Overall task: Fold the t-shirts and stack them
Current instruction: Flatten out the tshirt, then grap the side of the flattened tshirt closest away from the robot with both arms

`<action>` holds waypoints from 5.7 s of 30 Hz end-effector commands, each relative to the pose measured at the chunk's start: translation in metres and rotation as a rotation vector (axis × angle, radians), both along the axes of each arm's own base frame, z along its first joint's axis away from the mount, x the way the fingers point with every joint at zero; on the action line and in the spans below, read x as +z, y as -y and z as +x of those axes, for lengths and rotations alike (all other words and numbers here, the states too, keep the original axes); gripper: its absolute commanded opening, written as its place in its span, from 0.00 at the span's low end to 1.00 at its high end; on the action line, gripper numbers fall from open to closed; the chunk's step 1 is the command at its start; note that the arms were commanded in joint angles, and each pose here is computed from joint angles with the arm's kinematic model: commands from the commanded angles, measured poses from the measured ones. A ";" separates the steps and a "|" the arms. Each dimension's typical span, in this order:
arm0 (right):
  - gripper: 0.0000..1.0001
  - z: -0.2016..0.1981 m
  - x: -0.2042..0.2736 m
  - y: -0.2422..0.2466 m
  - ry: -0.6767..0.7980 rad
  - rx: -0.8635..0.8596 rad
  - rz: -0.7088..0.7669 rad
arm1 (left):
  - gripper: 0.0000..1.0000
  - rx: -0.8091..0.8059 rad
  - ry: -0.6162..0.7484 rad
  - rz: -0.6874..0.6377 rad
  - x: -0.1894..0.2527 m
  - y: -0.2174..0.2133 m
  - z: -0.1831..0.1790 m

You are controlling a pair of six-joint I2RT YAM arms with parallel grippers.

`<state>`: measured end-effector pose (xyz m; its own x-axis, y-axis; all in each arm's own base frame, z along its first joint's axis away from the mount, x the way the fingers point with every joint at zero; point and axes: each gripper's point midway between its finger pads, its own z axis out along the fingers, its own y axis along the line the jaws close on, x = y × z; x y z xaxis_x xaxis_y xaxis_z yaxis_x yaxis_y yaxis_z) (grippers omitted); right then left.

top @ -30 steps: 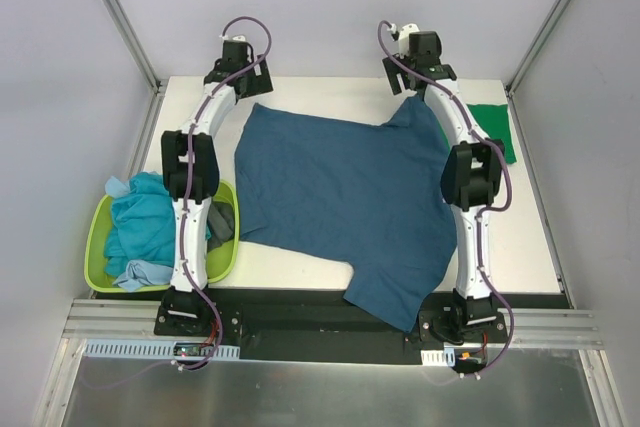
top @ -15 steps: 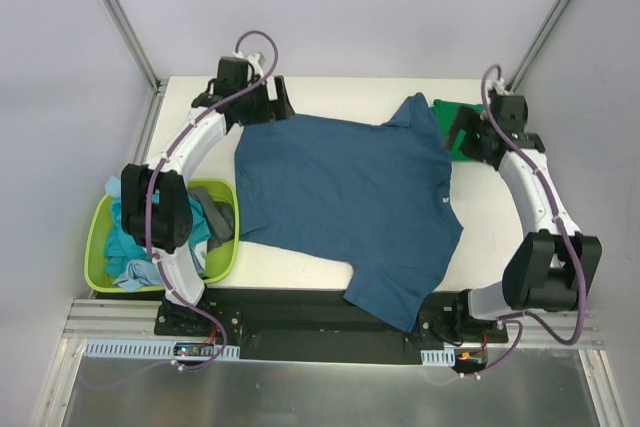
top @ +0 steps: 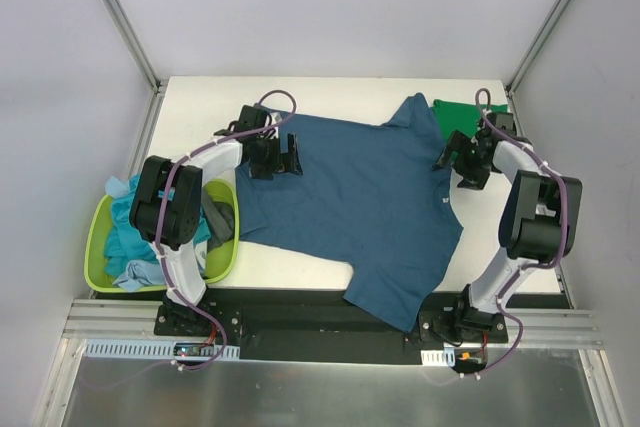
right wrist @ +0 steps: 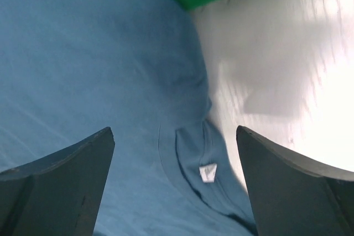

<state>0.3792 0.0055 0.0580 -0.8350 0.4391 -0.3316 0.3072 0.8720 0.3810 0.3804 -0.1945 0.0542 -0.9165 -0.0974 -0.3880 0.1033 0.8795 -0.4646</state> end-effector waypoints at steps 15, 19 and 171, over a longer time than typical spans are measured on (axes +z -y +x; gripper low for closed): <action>0.19 0.013 -0.015 -0.010 -0.062 0.067 0.079 | 0.99 0.112 -0.031 0.118 -0.038 -0.033 0.008; 0.12 0.003 0.009 0.021 -0.125 0.048 -0.118 | 0.99 0.150 -0.042 0.167 -0.042 -0.045 0.009; 0.62 -0.347 -0.027 -0.110 -0.499 0.847 -0.341 | 0.00 0.220 0.116 0.518 0.030 -0.058 -0.124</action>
<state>0.0525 0.1163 0.0361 -0.9069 -0.4198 0.0368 -0.4188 0.9075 0.0332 0.2517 -0.1433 0.0748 -0.8650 -0.0302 -0.5009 -0.0571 0.9976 0.0386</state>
